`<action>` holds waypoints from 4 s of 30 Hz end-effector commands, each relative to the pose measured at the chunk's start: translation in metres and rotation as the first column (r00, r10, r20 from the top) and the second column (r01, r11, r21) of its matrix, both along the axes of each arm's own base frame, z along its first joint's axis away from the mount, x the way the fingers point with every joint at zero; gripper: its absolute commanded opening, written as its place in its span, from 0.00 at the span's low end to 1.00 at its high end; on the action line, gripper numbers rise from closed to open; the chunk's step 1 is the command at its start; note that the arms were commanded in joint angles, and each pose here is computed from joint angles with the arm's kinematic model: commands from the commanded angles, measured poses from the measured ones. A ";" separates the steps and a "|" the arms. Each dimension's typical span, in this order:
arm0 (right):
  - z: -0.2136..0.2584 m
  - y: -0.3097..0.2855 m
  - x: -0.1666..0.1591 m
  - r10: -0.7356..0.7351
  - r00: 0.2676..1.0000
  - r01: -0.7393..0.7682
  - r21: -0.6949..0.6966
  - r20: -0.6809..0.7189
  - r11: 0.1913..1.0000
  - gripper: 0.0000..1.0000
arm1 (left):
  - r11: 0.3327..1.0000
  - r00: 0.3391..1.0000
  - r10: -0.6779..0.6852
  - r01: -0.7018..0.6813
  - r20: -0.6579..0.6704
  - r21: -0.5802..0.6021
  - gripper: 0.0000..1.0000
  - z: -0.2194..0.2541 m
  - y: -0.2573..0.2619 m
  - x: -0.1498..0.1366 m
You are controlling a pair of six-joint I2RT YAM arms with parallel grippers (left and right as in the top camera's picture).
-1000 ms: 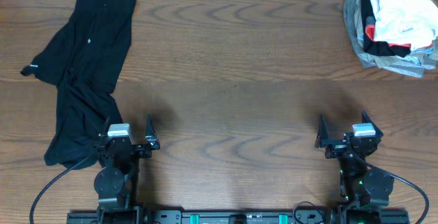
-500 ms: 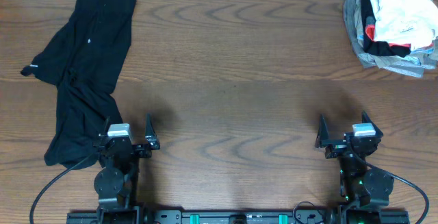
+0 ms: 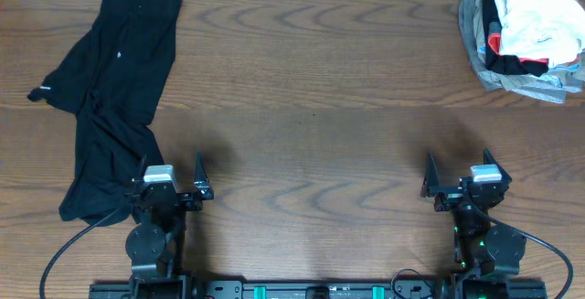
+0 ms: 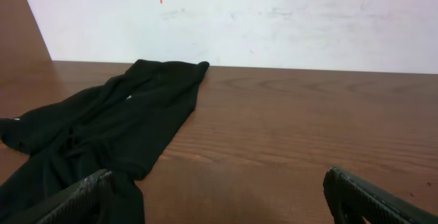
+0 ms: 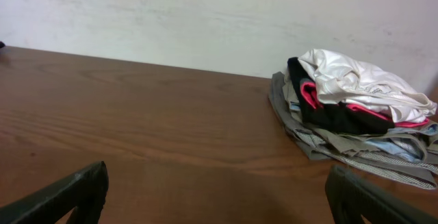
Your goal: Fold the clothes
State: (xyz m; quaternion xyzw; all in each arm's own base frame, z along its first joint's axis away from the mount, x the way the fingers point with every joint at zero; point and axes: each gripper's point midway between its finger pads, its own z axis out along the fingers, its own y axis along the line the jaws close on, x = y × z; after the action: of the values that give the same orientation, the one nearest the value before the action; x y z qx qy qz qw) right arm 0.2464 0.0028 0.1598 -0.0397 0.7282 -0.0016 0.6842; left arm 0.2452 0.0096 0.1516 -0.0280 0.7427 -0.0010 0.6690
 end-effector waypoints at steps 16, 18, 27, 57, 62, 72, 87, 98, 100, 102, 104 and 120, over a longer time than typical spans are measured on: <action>0.000 -0.005 0.000 -0.023 1.000 0.023 -0.004 0.001 1.000 0.99 | 1.000 0.999 0.006 -0.006 -0.048 -0.007 0.98 -0.015 0.001 -0.001; 0.000 -0.005 0.000 -0.023 1.000 0.023 -0.004 0.001 1.000 0.99 | 1.000 0.999 0.006 -0.006 -0.048 -0.007 0.98 -0.015 0.001 -0.001; 0.000 -0.005 0.000 -0.023 1.000 0.023 -0.004 0.002 1.000 0.99 | 1.000 0.999 0.006 -0.006 -0.048 -0.007 0.98 -0.015 0.001 -0.001; 0.000 -0.005 0.000 -0.020 1.000 0.020 -0.003 0.002 1.000 0.99 | 1.000 0.999 0.006 -0.006 -0.048 -0.006 0.98 -0.015 0.001 -0.001; 0.000 -0.005 0.000 -0.020 1.000 0.020 -0.003 0.002 1.000 0.99 | 1.000 0.999 0.006 -0.006 -0.048 -0.007 0.98 -0.015 0.001 -0.001; 0.018 0.005 0.000 0.038 0.996 -0.038 -0.006 0.077 0.999 0.99 | 0.999 1.000 0.010 -0.011 -0.012 -0.050 0.98 -0.004 0.001 -0.001; 0.067 0.008 -0.006 0.053 0.966 -0.059 0.017 0.255 0.998 0.99 | 0.996 0.997 0.015 -0.008 0.070 -0.091 0.98 0.064 0.001 -0.009; 0.100 0.015 0.001 0.095 0.975 -0.101 0.021 0.199 0.995 0.99 | 0.993 0.989 -0.015 -0.003 -0.149 -0.120 0.98 0.088 -0.004 0.013; 0.106 0.017 0.009 0.114 0.980 -0.120 0.027 0.161 0.992 0.99 | 0.992 0.975 -0.015 -0.012 -0.220 -0.123 0.98 0.091 -0.003 0.018; 0.113 0.021 0.020 0.143 0.982 -0.148 0.034 0.121 0.988 0.99 | 0.992 0.953 -0.016 -0.023 -0.301 -0.125 0.98 0.092 -0.003 0.023; 0.119 0.025 0.034 0.170 0.983 -0.174 0.056 0.075 0.983 0.99 | 0.991 0.925 -0.018 -0.033 -0.379 -0.127 0.98 0.092 -0.003 0.028; 0.085 0.047 0.174 0.375 0.777 -0.240 0.312 -0.506 0.919 0.99 | 0.977 0.569 -0.214 0.146 -0.794 -0.158 0.98 0.086 -0.026 0.103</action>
State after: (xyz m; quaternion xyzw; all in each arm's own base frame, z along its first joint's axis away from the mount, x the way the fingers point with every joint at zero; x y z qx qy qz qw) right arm 0.4036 0.0465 0.2367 -0.0693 0.8711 0.1944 0.4456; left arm 0.3311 -0.0082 0.2325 -0.0219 0.9629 -0.0641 0.2614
